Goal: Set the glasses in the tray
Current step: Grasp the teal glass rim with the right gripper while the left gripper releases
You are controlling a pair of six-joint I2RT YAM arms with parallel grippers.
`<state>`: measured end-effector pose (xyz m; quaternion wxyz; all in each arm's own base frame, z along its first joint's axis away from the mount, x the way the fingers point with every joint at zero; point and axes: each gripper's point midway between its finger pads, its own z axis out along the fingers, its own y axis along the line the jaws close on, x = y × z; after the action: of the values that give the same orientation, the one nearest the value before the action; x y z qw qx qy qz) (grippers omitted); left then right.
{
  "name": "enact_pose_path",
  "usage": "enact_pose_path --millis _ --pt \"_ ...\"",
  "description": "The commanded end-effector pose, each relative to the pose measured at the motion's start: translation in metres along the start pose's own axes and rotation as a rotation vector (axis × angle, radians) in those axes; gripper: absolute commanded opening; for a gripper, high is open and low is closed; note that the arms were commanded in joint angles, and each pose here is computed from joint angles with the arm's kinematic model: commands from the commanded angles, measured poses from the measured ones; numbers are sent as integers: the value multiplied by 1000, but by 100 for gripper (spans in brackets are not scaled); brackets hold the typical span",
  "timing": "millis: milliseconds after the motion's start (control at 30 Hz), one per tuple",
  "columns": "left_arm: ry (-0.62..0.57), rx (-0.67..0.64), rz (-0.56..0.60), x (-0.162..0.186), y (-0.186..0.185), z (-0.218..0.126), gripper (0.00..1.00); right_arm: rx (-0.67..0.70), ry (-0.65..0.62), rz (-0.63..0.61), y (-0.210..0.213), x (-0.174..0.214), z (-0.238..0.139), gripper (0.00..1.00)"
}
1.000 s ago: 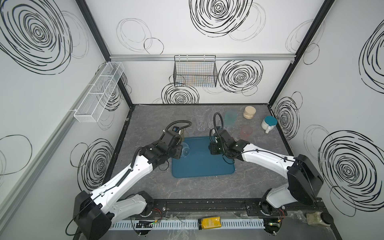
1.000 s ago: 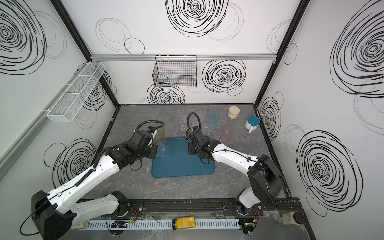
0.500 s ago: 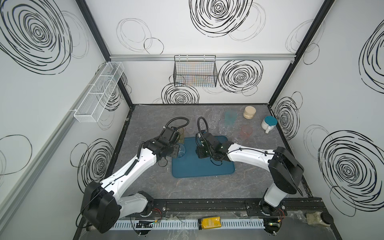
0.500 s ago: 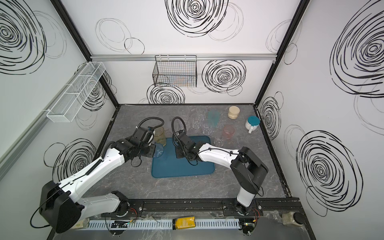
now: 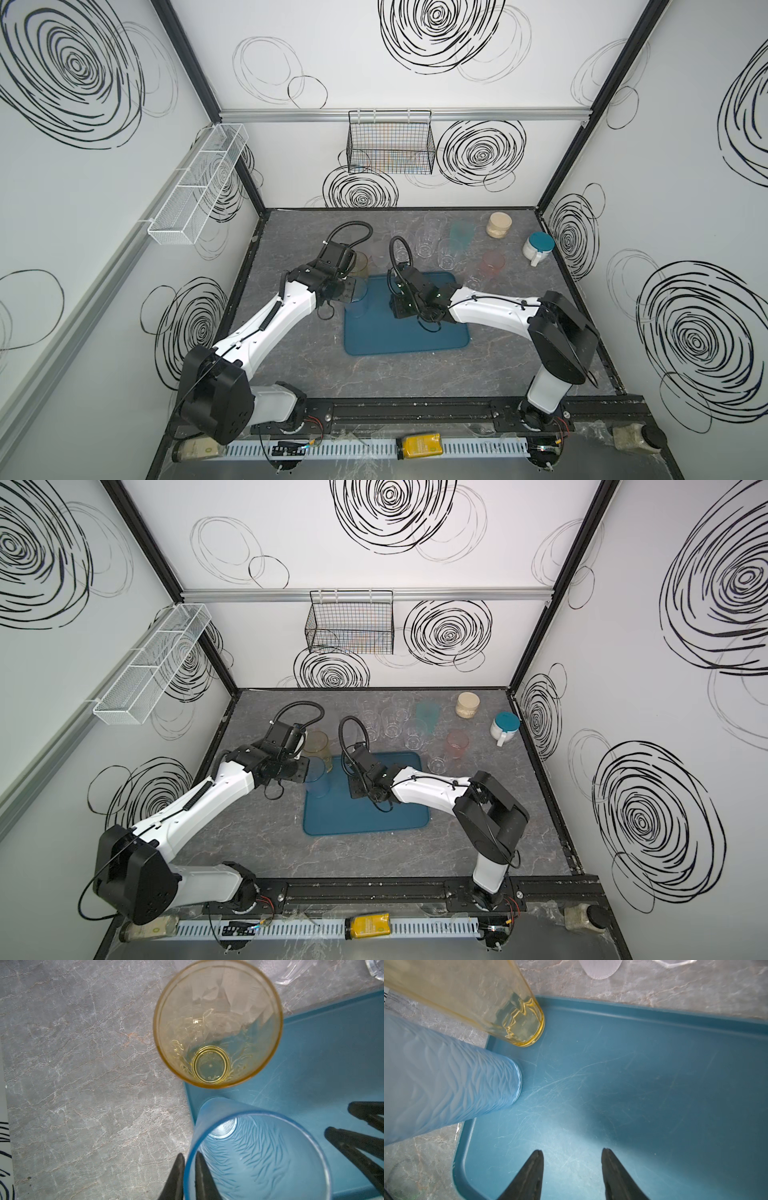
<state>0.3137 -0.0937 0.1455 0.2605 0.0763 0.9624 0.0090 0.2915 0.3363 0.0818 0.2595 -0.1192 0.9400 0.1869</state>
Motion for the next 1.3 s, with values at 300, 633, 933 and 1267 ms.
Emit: enact_pose_path --millis 300,633,933,1267 --pt "-63 53 -16 -18 0 -11 25 25 -30 4 -6 -11 -8 50" --pt "-223 94 -44 -54 0 -69 41 51 -63 40 -39 -38 -36 51" --pt "-504 210 -68 -84 -50 -123 45 248 -329 133 -120 -116 -119 51" --pt "-700 424 102 -62 -177 -124 57 329 -502 466 -267 -204 -149 55"
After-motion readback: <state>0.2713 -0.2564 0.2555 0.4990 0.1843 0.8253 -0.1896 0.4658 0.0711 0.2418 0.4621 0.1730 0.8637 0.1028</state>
